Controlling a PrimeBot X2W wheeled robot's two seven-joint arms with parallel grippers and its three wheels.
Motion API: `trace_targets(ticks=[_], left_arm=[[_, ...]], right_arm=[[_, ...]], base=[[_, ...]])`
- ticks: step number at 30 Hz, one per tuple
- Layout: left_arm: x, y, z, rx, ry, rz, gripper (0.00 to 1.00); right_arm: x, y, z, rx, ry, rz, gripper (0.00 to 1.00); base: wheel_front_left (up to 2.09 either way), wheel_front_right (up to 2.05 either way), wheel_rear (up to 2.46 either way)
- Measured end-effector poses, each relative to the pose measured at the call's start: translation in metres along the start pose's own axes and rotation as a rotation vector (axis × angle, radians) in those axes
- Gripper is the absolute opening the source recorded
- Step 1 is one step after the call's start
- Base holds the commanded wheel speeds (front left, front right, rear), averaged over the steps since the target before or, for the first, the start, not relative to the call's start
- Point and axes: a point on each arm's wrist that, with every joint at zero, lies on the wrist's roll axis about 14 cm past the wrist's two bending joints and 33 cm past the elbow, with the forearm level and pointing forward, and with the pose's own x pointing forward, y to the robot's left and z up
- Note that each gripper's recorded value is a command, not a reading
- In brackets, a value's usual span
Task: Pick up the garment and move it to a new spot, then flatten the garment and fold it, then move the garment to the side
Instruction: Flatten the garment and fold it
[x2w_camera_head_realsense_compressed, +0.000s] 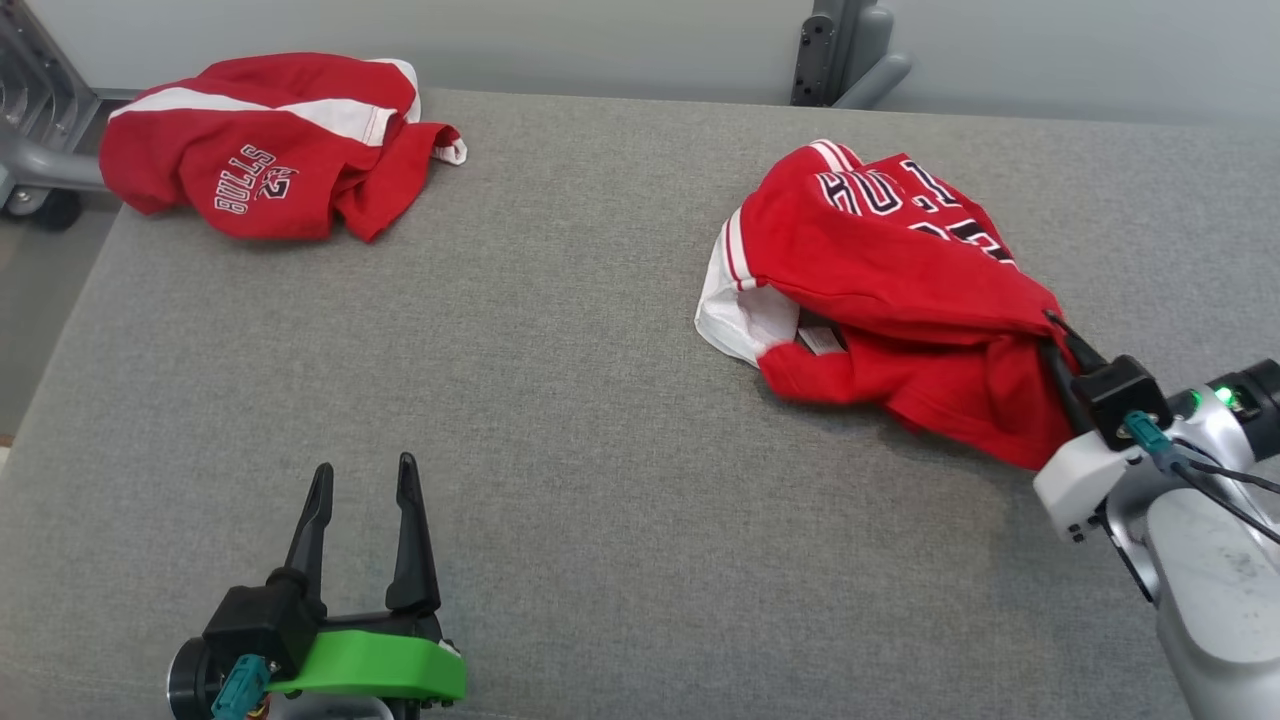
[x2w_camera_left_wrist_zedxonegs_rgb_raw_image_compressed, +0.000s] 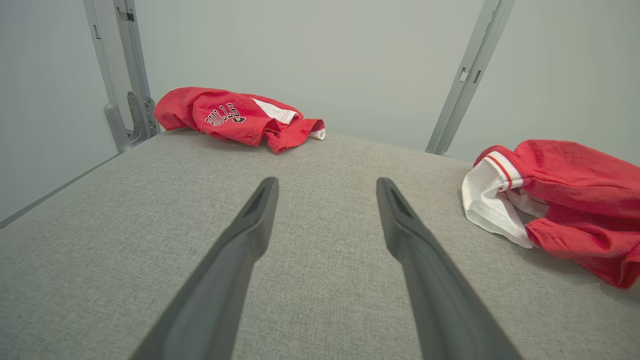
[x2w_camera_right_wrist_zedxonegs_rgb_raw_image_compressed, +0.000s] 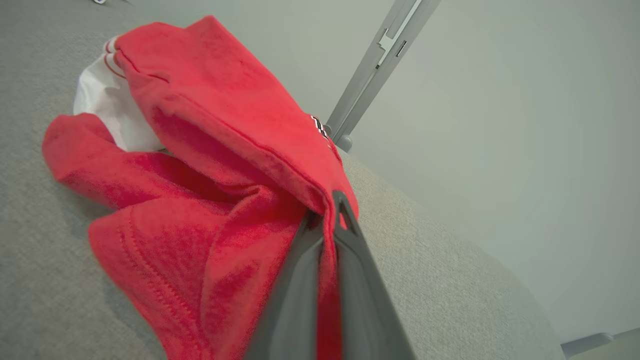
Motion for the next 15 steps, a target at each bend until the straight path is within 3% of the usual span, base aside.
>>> trace_targets(ticks=[6,15], left_arm=[[0.003,-0.01,-0.002,-0.005,0.005,-0.033,1.0],[0.003,-0.016,-0.002,-0.006,0.003,-0.055,1.0]], right_arm=[[-0.033,-0.035,-0.028,0.014,0.074,-0.117,0.0],[-0.075,-0.046,-0.084,0.082,0.249,-0.204,0.0]], base=[[0.0,0.0,0.0],[0.0,0.0,0.0]])
